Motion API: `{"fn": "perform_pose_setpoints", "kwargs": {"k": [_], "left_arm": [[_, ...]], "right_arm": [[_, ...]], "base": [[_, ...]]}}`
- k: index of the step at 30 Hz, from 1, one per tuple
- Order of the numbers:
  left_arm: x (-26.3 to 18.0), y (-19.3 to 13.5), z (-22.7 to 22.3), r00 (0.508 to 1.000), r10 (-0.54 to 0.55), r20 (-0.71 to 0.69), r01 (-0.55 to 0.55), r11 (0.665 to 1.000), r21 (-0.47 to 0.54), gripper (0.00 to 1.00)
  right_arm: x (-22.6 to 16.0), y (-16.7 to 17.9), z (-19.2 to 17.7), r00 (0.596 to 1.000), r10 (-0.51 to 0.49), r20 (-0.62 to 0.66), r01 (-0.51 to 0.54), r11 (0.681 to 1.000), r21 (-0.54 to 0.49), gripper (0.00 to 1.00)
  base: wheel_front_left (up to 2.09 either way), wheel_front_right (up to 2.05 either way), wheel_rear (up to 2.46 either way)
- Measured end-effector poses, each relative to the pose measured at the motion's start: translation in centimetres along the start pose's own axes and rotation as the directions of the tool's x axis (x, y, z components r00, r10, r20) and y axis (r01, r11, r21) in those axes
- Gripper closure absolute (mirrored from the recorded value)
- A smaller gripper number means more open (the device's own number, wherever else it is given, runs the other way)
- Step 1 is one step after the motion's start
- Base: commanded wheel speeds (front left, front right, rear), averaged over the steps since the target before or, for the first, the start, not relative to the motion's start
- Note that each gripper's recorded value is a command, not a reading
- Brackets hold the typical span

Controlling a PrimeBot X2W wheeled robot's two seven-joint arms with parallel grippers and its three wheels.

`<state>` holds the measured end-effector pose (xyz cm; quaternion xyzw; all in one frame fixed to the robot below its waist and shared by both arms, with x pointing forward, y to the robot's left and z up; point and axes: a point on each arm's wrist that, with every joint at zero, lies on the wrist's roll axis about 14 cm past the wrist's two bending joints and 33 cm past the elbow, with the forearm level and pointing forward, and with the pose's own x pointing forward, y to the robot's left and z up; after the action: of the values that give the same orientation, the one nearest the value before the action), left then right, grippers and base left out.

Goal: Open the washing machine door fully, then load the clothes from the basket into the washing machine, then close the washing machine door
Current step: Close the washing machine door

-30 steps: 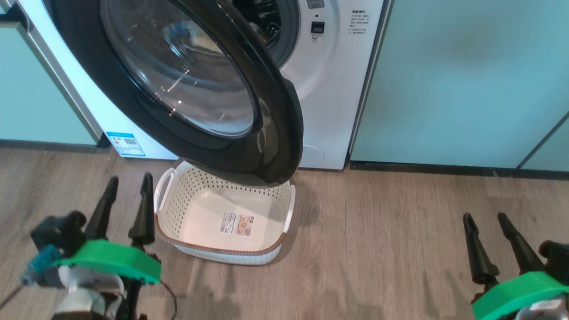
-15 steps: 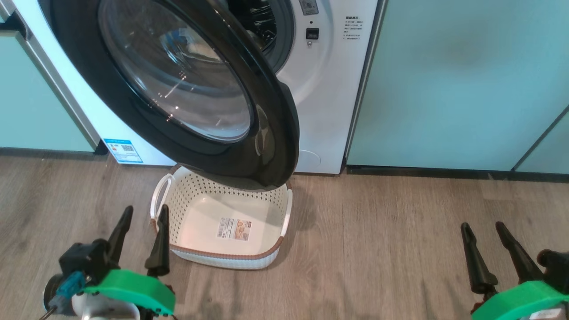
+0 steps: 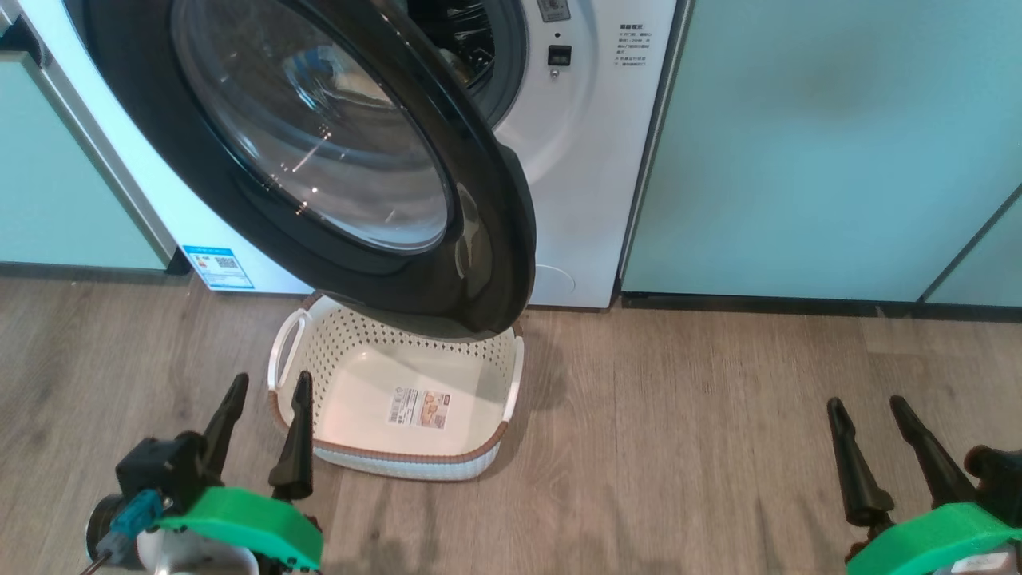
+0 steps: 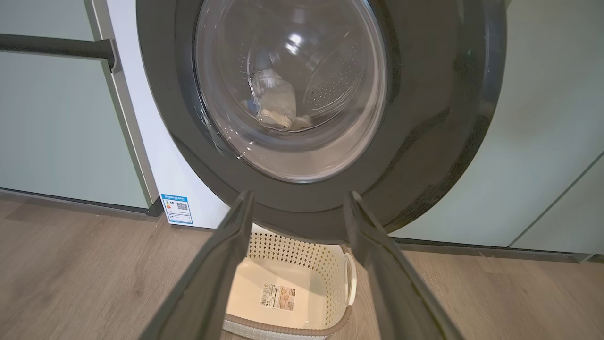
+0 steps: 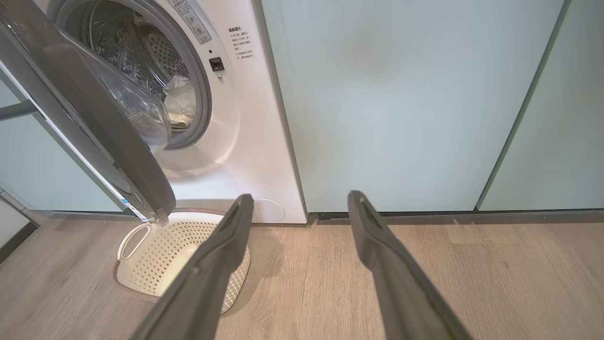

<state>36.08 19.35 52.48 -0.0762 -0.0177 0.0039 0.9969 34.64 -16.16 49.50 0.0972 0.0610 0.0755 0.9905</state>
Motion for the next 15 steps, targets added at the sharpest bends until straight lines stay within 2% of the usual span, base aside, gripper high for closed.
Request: {"fn": "perform_pose_setpoints", "kwargs": {"k": [11, 12, 14, 15], "left_arm": [[0.07, -0.27, -0.20, 1.000, -0.001, -0.006, 0.001, 1.000, -0.003, 0.00], [0.06, -0.32, -0.22, 1.000, -0.002, -0.006, 0.002, 1.000, -0.004, 0.00], [0.05, -0.37, -0.25, 1.000, -0.004, -0.007, 0.004, 1.000, -0.004, 0.00], [0.04, -0.39, -0.28, 1.000, -0.004, -0.008, 0.004, 1.000, -0.004, 0.00]], "right_arm": [[0.00, -0.31, 0.00, 1.000, -0.010, -0.002, 0.009, 1.000, -0.024, 0.00], [0.01, -0.31, 0.06, 1.000, -0.010, 0.000, 0.010, 1.000, -0.026, 0.09], [0.02, -0.39, 0.14, 1.000, -0.012, 0.002, 0.012, 1.000, -0.027, 0.97], [0.03, -0.46, 0.14, 1.000, -0.014, 0.002, 0.014, 0.999, -0.031, 1.00]], "base": [[0.00, 0.00, 0.00], [0.00, 0.00, 0.00], [0.00, 0.00, 0.00], [0.00, 0.00, 0.00]]}}
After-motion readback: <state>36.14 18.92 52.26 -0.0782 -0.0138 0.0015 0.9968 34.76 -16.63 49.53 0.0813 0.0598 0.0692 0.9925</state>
